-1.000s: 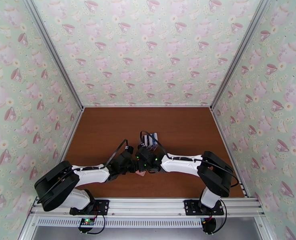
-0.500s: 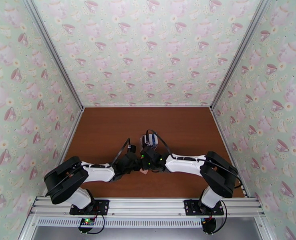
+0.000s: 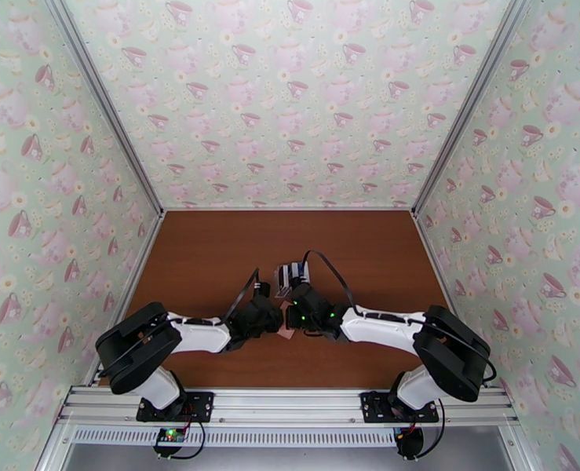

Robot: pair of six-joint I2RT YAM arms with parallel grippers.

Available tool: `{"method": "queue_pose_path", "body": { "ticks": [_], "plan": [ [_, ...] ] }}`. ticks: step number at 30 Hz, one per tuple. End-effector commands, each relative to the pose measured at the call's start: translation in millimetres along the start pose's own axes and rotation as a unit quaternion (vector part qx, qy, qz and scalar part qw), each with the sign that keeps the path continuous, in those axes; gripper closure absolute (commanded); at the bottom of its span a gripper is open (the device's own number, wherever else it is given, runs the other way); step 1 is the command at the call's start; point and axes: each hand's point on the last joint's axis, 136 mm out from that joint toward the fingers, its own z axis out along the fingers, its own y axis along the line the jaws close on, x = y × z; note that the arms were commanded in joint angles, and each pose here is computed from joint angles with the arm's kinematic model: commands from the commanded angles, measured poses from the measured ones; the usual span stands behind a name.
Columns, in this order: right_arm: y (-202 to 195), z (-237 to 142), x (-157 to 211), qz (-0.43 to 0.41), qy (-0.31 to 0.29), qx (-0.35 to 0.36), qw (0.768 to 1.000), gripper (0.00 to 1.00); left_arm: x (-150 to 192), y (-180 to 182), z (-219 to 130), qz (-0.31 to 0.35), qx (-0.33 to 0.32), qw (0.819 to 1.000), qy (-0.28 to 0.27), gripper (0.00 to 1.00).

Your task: Put the credit cards into the card holder

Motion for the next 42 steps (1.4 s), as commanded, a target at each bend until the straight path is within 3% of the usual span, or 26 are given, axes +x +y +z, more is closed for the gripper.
{"method": "queue_pose_path", "body": {
  "ticks": [1,18,25,42],
  "plan": [
    [2.9,-9.1,-2.5,0.016,-0.013,-0.017,1.0,1.0,114.9,86.8,-17.8,0.0,-0.126,0.971,0.201,0.7],
    [18.4,1.2,-12.9,0.003,-0.01,-0.03,0.999,1.0,84.8,83.6,-57.9,-0.027,-0.111,0.985,0.127,0.67],
    [24.6,4.2,-18.6,0.0,-0.009,-0.033,0.999,1.0,59.2,79.7,-57.8,-0.026,-0.106,0.989,0.102,0.65],
    [-28.6,-9.6,10.3,0.046,-0.021,0.029,0.998,1.0,56.6,76.0,-43.9,-0.041,-0.1,0.988,0.11,0.66]
  ]
}}
